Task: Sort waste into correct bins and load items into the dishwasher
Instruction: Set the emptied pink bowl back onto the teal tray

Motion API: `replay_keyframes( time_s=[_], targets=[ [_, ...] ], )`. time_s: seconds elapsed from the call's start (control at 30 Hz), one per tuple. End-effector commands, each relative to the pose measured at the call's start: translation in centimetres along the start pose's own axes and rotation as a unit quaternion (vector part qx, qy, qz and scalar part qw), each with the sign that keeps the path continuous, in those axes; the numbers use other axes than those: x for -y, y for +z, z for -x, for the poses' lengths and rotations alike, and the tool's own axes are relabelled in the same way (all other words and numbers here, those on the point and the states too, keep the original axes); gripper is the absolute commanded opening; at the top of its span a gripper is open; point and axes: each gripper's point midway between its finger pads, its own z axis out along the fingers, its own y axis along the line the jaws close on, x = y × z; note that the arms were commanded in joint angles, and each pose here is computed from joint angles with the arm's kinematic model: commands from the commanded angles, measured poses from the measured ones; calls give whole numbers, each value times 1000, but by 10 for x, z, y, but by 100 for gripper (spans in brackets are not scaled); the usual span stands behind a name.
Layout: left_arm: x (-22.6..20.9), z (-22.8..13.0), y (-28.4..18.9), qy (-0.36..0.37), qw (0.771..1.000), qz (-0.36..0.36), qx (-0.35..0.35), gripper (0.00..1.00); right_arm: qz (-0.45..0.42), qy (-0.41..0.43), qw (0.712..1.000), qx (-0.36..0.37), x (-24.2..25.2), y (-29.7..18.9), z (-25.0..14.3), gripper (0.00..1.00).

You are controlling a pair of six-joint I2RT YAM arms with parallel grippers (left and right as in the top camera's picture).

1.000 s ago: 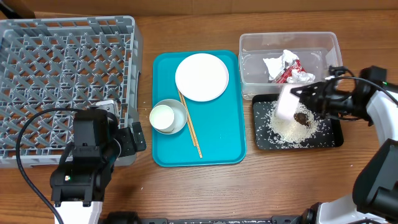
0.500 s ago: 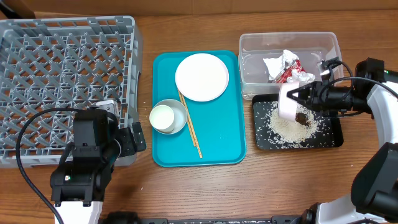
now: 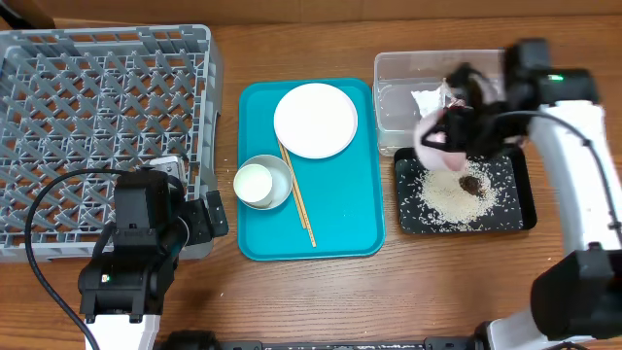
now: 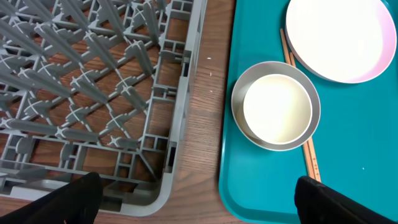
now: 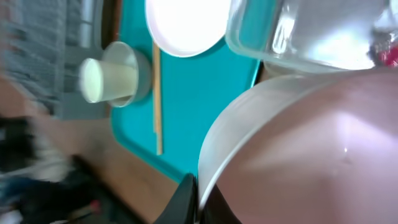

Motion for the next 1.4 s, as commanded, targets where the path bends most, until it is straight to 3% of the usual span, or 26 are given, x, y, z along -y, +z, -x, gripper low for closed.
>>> replay_keyframes(
  time_s=[0.0,0.13,0.3,0.57,0.77,0.97,1.1,1.37],
  targets=[
    [2,8,-5,0,1000,-3,12,100,-117,-52,991,31,-17,4,21,4],
    [1,7,-5,0,1000,-3,11,100,-156,-173,968,98,-69,39,61,4],
    [1,7,-5,0,1000,-3,10,100,-149,-235,951,135,-105,79,84,4],
    [1,7,-5,0,1000,-3,11,100,-99,-259,957,84,-109,185,78,4],
    [1,7,-5,0,1000,-3,11,100,-77,-253,963,50,-97,226,66,8],
    [1,7,-5,0,1000,-3,11,100,-72,-243,967,33,-96,227,58,33],
    [1,8,-5,0,1000,-3,11,100,-81,-229,970,-4,-103,200,51,51],
    [1,7,-5,0,1000,-3,11,100,-48,-210,976,-20,-153,129,53,59]
  ],
)
